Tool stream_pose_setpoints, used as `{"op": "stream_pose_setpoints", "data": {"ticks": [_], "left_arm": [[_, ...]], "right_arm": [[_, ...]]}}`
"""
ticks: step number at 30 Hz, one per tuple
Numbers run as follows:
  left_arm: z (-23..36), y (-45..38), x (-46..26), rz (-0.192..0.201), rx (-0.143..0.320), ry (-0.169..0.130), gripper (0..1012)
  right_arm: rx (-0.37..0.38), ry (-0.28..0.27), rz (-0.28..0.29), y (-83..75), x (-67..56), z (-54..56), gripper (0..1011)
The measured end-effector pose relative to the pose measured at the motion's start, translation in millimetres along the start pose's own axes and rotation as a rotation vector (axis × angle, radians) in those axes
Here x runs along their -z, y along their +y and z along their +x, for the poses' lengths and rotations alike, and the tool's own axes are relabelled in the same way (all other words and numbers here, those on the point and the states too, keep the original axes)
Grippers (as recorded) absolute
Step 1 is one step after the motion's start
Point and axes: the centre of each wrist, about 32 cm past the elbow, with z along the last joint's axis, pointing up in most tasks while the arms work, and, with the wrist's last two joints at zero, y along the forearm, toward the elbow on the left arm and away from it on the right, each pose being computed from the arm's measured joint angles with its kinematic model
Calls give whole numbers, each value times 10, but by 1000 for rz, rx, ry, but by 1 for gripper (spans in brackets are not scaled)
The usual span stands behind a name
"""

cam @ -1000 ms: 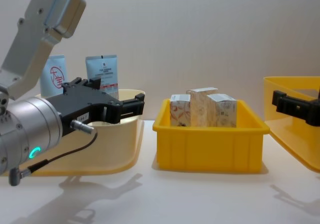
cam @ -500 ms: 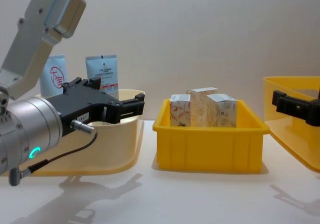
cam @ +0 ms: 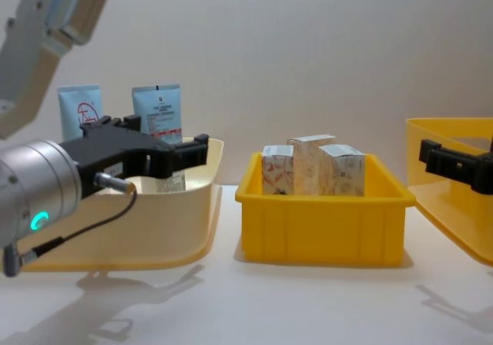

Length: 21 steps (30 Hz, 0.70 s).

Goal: Bimanual collaborative sorting of washing and personal care products

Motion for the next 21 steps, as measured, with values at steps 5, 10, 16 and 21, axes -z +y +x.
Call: {"op": "stream_pose_setpoints", "data": {"ticks": [5, 10, 16, 21], "left_arm": [[86, -14, -45, 4, -18, 52, 1003], [186, -50, -85, 13, -32, 101, 1003], [307, -117, -108, 28, -33, 156, 1003], [396, -180, -109, 37, -18, 195, 1003]], "right_arm": [[0, 0, 0, 0, 0, 0, 1001], [0, 0, 0, 0, 0, 0, 1001], [0, 0, 0, 0, 0, 0, 1001], [0, 0, 0, 0, 0, 0, 1001]]}}
